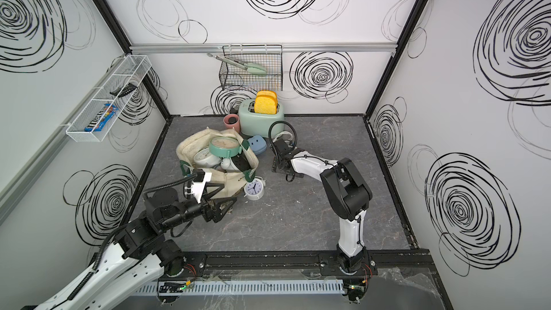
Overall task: Put the alarm clock into the canvas bag
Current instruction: Pick up the alarm from the center of the board.
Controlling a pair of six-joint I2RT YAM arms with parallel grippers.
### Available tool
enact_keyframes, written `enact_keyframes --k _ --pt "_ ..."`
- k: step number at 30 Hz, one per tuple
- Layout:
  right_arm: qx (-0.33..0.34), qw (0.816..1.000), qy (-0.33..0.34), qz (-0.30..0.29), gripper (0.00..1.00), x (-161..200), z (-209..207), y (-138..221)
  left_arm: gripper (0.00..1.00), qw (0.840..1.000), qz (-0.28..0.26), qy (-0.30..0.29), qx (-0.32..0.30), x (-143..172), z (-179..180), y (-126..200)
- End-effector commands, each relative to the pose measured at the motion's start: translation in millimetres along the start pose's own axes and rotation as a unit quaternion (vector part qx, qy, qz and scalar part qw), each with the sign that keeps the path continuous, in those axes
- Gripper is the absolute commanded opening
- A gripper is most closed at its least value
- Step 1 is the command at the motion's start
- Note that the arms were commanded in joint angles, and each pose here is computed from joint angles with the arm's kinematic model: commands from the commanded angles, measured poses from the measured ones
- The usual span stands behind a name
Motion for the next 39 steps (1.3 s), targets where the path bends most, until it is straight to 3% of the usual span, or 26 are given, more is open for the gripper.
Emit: enact_keyframes --k 1,23,32,39 --pt "0.019 1.000 -0.018 0.010 0.97 0 0 -4 0.96 1.000 -0.021 -0.013 0.006 -8 -3 1" --pt "0.038 0.998 -0.057 0.012 0.97 -8 -5 -17 0.96 1.000 -0.020 -0.013 0.005 -8 -2 1" --pt "0.038 0.998 -0.043 0.016 1.00 -8 -10 -26 0.96 1.000 -0.020 -0.014 0.007 -8 -3 1" --pt "0.035 0.999 -0.036 0.007 0.94 -13 -12 -27 0.96 1.000 -0.021 -0.013 0.007 -8 -3 1"
Point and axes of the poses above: each gripper's point midway between its finger pads, its own y axis back along the fingers, its own z axis along the line the jaws close on, x = y × z, the point moved 1 cm from there along y, back along the fingers, and after that the axes turned 6 degrees about y, right-handed, at the moved point
